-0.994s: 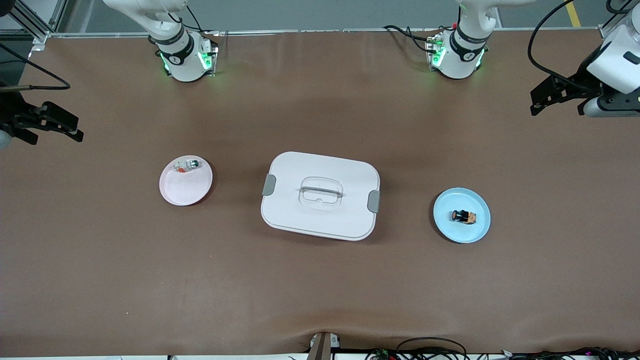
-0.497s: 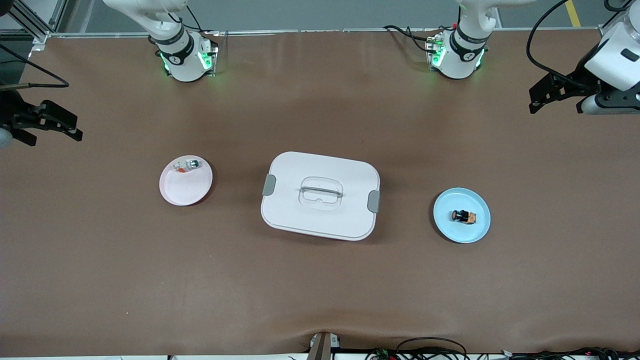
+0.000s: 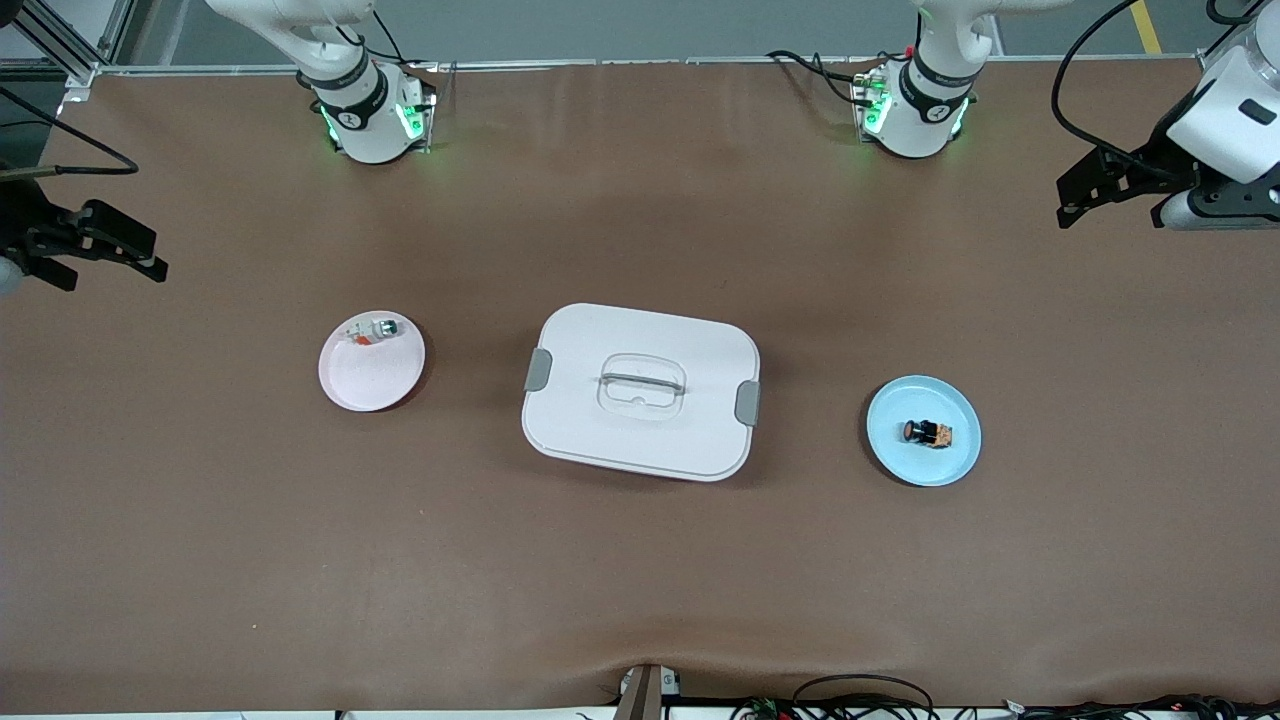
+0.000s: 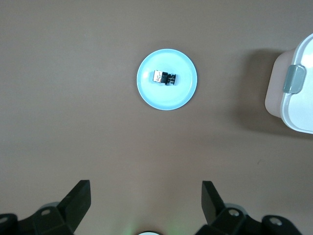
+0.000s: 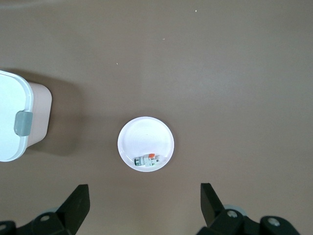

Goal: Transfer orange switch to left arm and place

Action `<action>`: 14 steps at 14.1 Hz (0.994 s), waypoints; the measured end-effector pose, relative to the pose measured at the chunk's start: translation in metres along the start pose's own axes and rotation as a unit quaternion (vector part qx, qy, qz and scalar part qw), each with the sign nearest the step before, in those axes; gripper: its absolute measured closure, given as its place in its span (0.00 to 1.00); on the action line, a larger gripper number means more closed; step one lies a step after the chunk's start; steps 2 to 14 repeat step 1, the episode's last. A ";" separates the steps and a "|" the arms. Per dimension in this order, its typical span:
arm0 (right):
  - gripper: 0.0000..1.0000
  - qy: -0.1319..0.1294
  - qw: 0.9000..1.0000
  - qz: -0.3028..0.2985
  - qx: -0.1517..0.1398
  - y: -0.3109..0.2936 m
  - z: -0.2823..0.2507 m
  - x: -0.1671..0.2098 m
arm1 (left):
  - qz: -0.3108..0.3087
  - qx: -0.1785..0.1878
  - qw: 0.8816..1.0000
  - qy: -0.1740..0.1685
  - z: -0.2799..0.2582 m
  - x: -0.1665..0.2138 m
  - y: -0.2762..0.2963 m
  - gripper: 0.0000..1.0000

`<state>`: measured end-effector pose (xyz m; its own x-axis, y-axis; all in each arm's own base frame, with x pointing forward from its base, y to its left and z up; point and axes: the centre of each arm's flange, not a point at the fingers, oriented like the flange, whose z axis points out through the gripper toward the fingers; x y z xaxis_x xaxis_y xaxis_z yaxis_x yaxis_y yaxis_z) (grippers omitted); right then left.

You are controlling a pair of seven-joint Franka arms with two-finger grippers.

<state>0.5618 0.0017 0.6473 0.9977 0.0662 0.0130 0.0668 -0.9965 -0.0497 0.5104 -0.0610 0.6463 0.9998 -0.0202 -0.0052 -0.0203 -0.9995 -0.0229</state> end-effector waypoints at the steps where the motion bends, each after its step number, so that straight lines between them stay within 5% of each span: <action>1: 0.00 0.000 1.000 0.001 0.000 0.001 0.000 0.000 | 0.000 0.000 1.000 0.001 -0.001 0.000 0.000 0.00; 14: 0.00 0.000 1.000 0.001 0.000 0.001 0.000 0.000 | 0.000 0.000 1.000 0.001 -0.001 0.000 0.000 0.00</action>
